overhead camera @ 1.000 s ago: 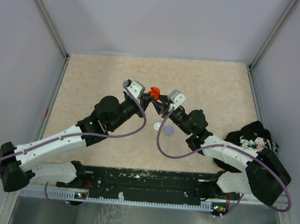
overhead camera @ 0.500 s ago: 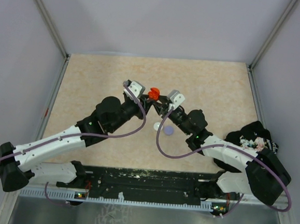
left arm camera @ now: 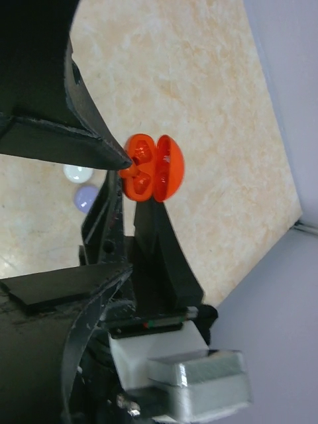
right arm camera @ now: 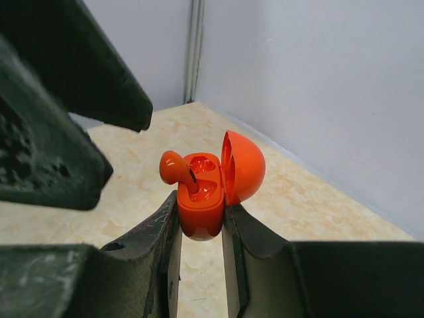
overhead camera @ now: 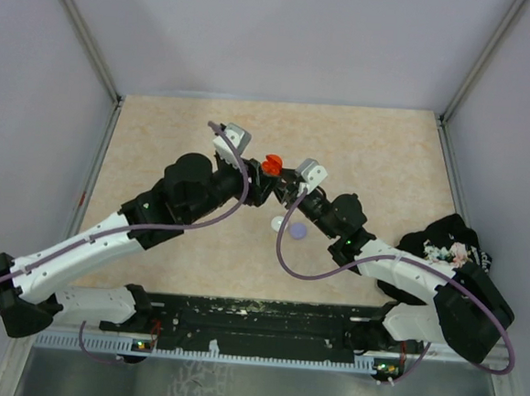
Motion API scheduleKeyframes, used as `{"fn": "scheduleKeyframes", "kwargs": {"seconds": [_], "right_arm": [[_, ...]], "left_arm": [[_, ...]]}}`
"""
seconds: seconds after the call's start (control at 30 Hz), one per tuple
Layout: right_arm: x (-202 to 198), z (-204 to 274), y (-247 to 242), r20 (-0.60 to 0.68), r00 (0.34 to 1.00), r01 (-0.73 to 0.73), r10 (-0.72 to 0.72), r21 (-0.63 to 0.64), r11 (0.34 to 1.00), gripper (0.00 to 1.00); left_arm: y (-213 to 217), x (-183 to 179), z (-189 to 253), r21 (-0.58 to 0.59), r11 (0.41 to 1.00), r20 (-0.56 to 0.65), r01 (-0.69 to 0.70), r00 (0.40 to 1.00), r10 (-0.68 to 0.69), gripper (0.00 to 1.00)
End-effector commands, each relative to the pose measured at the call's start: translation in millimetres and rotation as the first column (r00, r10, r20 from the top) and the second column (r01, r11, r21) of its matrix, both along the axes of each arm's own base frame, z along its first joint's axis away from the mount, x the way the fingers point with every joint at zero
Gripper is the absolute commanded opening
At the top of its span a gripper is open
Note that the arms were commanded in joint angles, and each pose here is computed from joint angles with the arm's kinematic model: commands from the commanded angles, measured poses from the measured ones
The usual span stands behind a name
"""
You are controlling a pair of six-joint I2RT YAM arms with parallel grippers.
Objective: Insert the wireless bluetooth earbuds into the charging case
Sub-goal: Place the earbud in the charging case, then adjust the earbud with the charging case.
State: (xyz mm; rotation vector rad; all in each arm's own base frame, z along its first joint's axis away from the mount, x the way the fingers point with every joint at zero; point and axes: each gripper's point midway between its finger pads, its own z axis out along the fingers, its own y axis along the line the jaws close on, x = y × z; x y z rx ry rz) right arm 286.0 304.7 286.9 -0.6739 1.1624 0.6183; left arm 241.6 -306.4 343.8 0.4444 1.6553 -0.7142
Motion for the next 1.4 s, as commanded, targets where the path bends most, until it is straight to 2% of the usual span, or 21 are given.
{"fn": "scheduleKeyframes", "kwargs": {"seconds": [0.0,0.07,0.27,0.43,0.7,0.87,1.13,1.37], "right_arm": [[-4,29,-2,0.049,0.999,-0.003,-0.001,0.072,0.997,0.00],[-4,28,-2,0.047,0.999,0.000,-0.003,0.069,0.998,0.00],[-4,26,-2,0.040,0.999,-0.004,0.001,0.069,0.998,0.00],[-6,23,-1,0.036,0.999,-0.015,0.012,0.059,0.998,0.00],[-9,23,2,0.028,0.999,-0.037,0.035,0.063,0.997,0.00],[-11,22,5,0.025,0.998,-0.059,0.057,0.057,0.997,0.00],[-12,22,8,0.017,0.997,-0.075,0.074,0.059,0.995,0.00],[-12,22,6,0.017,0.998,-0.063,0.062,0.068,0.996,0.00]], "left_arm": [[0,-8,3,-0.023,1.000,-0.194,-0.003,0.981,-0.001,0.65],[-1,-11,3,-0.023,1.000,-0.244,0.002,0.970,-0.008,0.69],[2,-7,-7,-0.010,1.000,-0.340,-0.012,0.941,0.008,0.70],[9,2,-10,-0.014,1.000,-0.327,-0.018,0.945,0.012,0.72],[12,13,0,-0.081,0.992,-0.291,0.101,0.949,-0.120,0.74],[9,12,5,-0.134,0.978,-0.268,0.160,0.944,-0.191,0.72],[6,12,10,-0.149,0.967,-0.240,0.207,0.941,-0.239,0.64],[4,8,-2,-0.143,0.965,-0.279,0.220,0.926,-0.253,0.62]]}}
